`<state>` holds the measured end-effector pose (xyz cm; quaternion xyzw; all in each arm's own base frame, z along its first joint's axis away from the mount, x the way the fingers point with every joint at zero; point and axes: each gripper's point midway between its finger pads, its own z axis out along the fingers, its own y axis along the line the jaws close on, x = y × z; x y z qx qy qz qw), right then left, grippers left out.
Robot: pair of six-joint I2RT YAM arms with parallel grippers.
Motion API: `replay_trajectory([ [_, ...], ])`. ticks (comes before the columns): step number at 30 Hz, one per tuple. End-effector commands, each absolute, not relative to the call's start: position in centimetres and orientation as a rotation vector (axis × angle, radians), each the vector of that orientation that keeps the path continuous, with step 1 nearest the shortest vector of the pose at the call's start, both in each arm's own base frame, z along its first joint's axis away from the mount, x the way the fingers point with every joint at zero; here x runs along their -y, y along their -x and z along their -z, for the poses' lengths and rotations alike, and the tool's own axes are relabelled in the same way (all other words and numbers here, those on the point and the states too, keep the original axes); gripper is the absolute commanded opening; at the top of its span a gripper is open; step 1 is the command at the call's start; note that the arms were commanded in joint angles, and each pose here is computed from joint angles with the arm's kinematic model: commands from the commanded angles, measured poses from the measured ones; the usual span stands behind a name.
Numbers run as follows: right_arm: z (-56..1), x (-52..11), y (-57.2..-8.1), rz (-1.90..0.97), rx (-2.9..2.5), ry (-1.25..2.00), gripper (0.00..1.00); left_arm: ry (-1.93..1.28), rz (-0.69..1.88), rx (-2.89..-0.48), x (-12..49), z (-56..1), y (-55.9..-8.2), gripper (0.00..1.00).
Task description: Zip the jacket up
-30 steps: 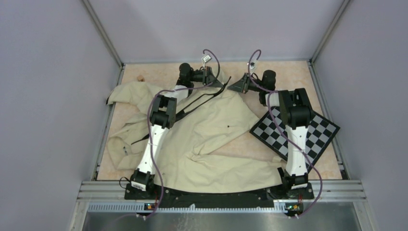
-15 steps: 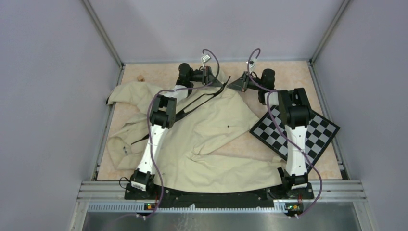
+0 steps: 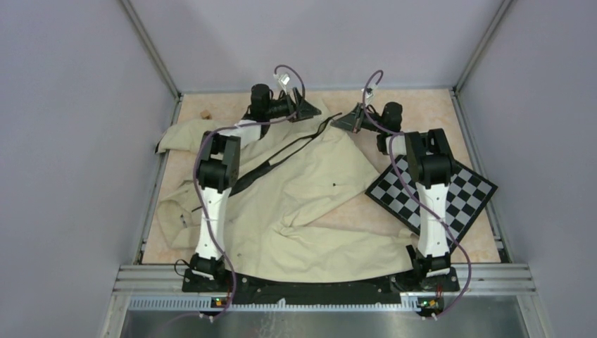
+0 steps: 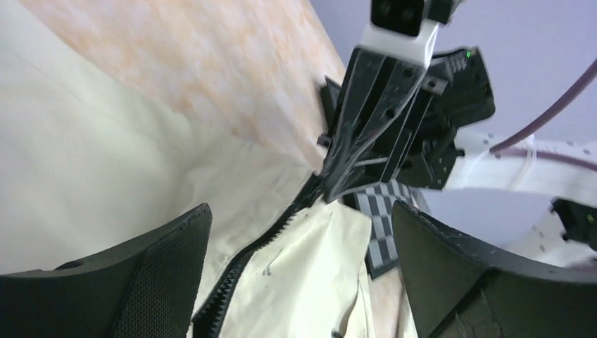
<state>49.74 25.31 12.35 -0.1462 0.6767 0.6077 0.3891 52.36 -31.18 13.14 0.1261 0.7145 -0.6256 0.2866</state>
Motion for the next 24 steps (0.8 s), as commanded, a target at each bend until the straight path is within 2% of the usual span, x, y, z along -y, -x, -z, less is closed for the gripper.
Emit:
replay_trajectory([
  [1,-14.3,-25.8,-49.8,-1.531,-1.632,0.425,0.0,-0.242,1.242,-1.848,29.1,-18.3,-54.5,0.99],
  [4,-14.3,-25.6,-49.8,-1.526,-1.63,0.418,0.0,-0.24,0.983,-1.817,29.7,-19.6,-54.4,0.97],
  [7,-14.2,-25.4,-49.8,-1.53,-1.63,0.412,0.0,-0.309,0.798,-1.729,31.1,-21.3,-54.8,0.89],
  [12,-14.5,-25.0,-49.5,-1.539,-1.616,0.412,0.0,-0.592,0.838,-1.624,35.1,-22.3,-54.3,0.69],
  [18,-14.7,-24.8,-49.4,-1.553,-1.599,0.416,0.0,-0.802,0.889,-1.577,36.8,-21.2,-53.8,0.54],
  [22,-14.8,-24.8,-49.3,-1.555,-1.595,0.424,0.0,-0.868,0.923,-1.597,37.1,-20.0,-53.6,0.48],
  [24,-14.7,-24.8,-49.3,-1.553,-1.596,0.424,0.0,-0.922,0.938,-1.604,37.2,-19.2,-53.2,0.5],
])
